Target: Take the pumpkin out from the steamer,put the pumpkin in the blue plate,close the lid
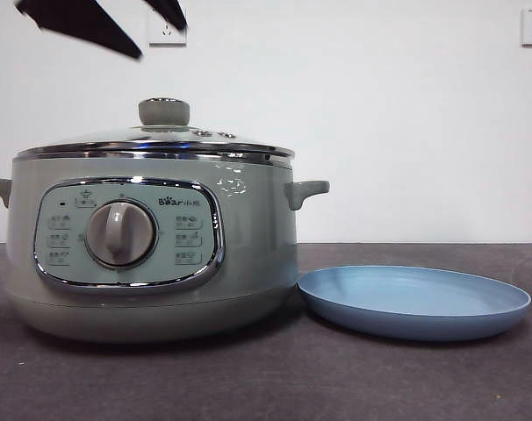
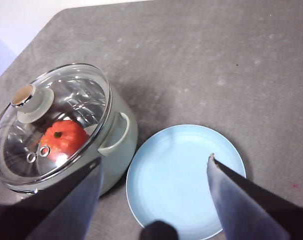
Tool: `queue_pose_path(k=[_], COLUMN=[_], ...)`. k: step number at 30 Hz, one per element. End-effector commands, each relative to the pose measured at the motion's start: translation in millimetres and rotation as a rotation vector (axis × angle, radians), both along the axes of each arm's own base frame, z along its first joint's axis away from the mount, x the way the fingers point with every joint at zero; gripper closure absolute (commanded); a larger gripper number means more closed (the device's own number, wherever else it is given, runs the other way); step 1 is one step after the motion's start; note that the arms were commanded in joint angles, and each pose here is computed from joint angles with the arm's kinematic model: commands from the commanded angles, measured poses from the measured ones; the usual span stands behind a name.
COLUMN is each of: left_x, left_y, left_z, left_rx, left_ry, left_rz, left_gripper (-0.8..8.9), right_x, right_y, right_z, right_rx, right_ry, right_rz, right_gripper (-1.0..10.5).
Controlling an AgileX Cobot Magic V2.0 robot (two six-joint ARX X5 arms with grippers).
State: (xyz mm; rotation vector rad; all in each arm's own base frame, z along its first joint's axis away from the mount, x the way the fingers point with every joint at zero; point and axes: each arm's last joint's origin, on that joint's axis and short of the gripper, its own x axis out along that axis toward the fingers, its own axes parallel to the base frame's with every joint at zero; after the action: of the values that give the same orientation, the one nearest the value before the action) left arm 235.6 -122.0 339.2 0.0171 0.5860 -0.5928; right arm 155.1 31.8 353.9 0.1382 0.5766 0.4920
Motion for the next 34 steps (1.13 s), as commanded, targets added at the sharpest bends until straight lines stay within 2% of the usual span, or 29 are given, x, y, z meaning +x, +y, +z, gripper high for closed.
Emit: queue_pose_path(k=[1, 7, 17, 19, 22, 34], left_x=[8, 18, 20, 20, 20, 20], left_y=[-9, -22, -23, -23, -23, -22], left_z=[-11, -31, -37, -37, -37, -30], left_rx=[0.079, 0.159, 0.176, 0.182, 0.206, 0.192], left_ry=[0.004, 0.051, 0.077, 0.079, 0.063, 0.003], left_rz=[-0.008, -0.013, -0.014, -0.019, -0.041, -0.022], left_gripper=[4.67, 4.68, 4.75, 5.67, 8.28, 8.22], right_x=[0, 0, 0, 0, 0, 0], right_y=[0, 0, 0, 0, 0, 0], right_z=[1, 1, 0, 0, 0, 0], right_rx=[0.007, 0.005, 0.005, 0.005, 0.005, 0.009], right_ry=[0.001, 0.004, 0.009, 0.010, 0.009, 0.010], right_rz=[-0.002, -0.004, -0.004, -0.004, -0.004, -0.003], right_gripper=[6.0, 6.0, 6.0, 6.0, 6.0, 6.0])
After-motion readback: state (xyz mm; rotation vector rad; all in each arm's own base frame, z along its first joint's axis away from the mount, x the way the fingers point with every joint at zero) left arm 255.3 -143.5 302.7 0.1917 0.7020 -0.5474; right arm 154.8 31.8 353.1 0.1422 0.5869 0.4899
